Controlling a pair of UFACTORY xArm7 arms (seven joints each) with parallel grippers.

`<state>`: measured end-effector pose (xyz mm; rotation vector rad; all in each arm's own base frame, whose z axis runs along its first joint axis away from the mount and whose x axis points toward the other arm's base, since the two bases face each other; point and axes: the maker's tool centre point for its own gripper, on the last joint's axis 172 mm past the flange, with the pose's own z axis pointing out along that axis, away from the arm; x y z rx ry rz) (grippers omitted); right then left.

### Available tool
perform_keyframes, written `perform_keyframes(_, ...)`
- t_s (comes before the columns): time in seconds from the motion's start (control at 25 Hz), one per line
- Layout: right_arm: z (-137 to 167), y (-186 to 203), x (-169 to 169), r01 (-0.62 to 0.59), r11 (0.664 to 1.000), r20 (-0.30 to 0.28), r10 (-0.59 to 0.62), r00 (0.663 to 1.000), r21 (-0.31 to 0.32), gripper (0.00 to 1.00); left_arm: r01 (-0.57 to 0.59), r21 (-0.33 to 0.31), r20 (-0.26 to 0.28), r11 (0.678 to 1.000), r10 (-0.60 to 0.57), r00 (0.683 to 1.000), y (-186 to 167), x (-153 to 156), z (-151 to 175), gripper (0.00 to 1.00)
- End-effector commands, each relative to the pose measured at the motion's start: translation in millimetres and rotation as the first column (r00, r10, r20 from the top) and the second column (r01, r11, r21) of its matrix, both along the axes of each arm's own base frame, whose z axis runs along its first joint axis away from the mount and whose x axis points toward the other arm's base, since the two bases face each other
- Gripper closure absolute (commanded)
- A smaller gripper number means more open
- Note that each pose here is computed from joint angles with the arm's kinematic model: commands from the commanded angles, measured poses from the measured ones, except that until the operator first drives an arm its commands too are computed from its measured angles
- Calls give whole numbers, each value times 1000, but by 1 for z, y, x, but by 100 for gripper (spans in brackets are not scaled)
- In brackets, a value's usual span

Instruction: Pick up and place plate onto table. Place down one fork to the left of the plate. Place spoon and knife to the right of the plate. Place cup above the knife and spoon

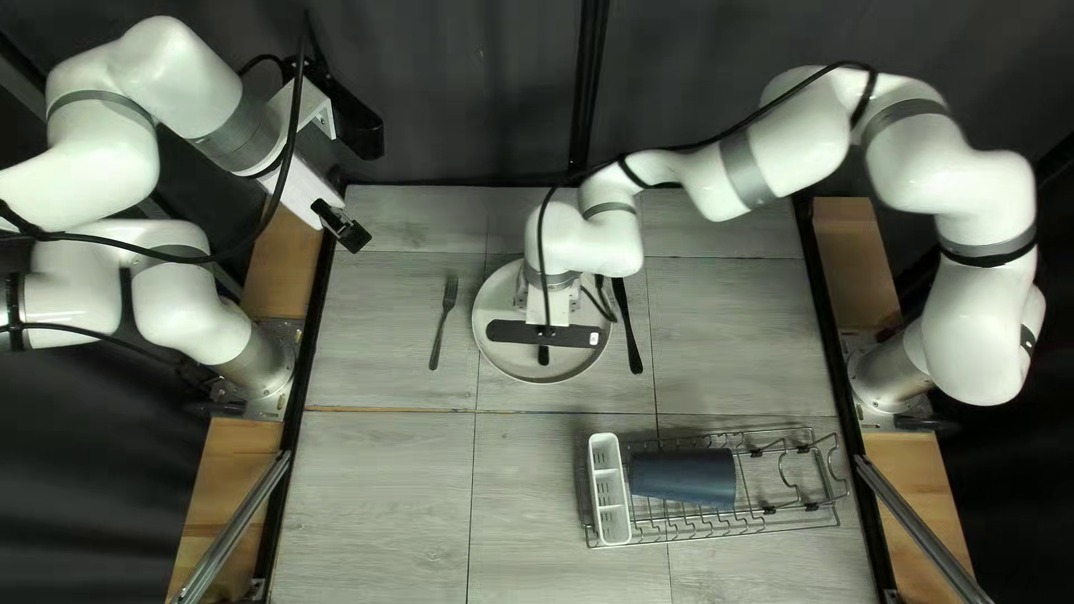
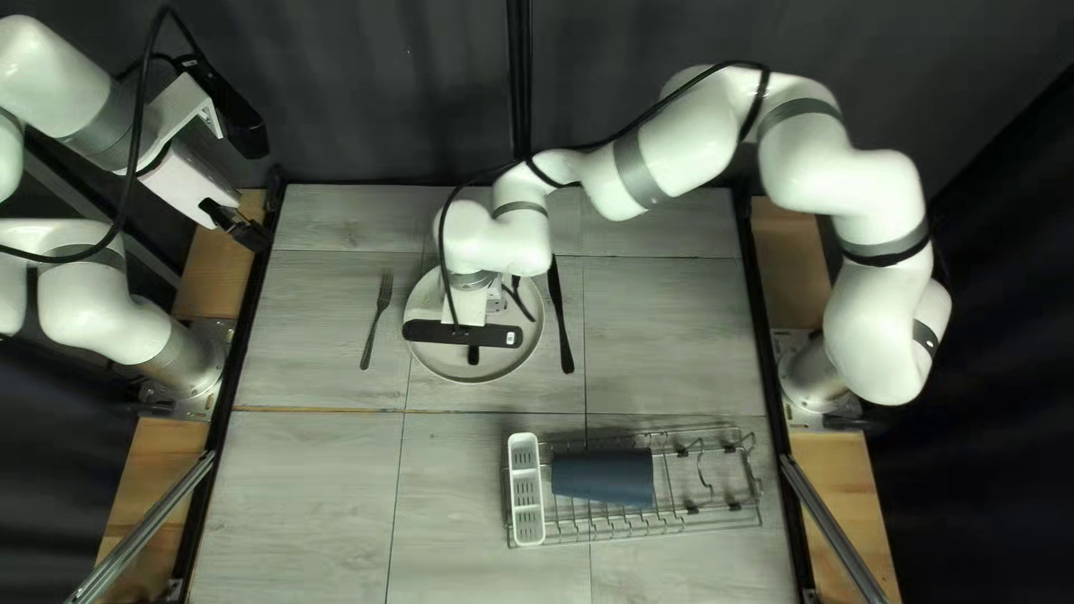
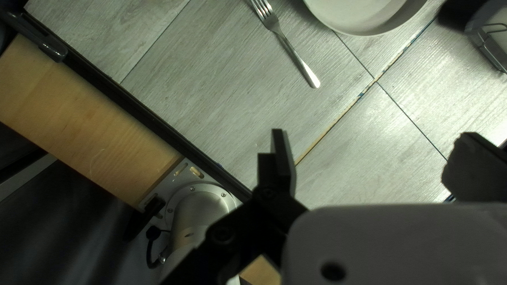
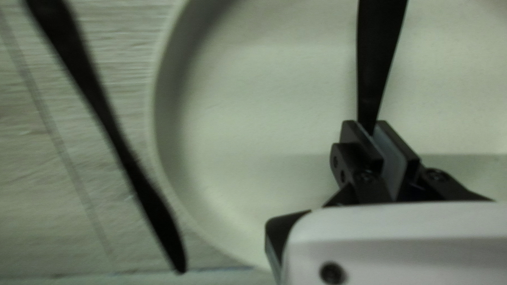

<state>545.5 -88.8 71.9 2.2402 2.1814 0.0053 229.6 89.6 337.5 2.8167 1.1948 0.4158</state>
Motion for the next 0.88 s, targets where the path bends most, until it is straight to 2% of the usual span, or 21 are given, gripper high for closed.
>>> perform_keyframes(0.04, 21, -9, -60, -13, 1000, -11, 12, 1000, -21, 100, 0, 0, 0, 1000, 0, 1000, 0, 0, 0, 0)
perform_keyframes(0.24, 22, -21, -113, -9, 1000, -18, 8, 1000, -30, 100, 0, 0, 0, 1000, 0, 1000, 0, 0, 0, 0)
perform_keyframes(0.44, 7, -30, -144, 14, 999, -20, -15, 1000, -30, 100, 0, 0, 0, 1000, 0, 1000, 0, 0, 0, 0)
perform_keyframes(0.88, -31, -27, -143, 9, 1000, -20, -9, 1000, -15, 100, 0, 0, 0, 1000, 0, 1000, 0, 0, 0, 0)
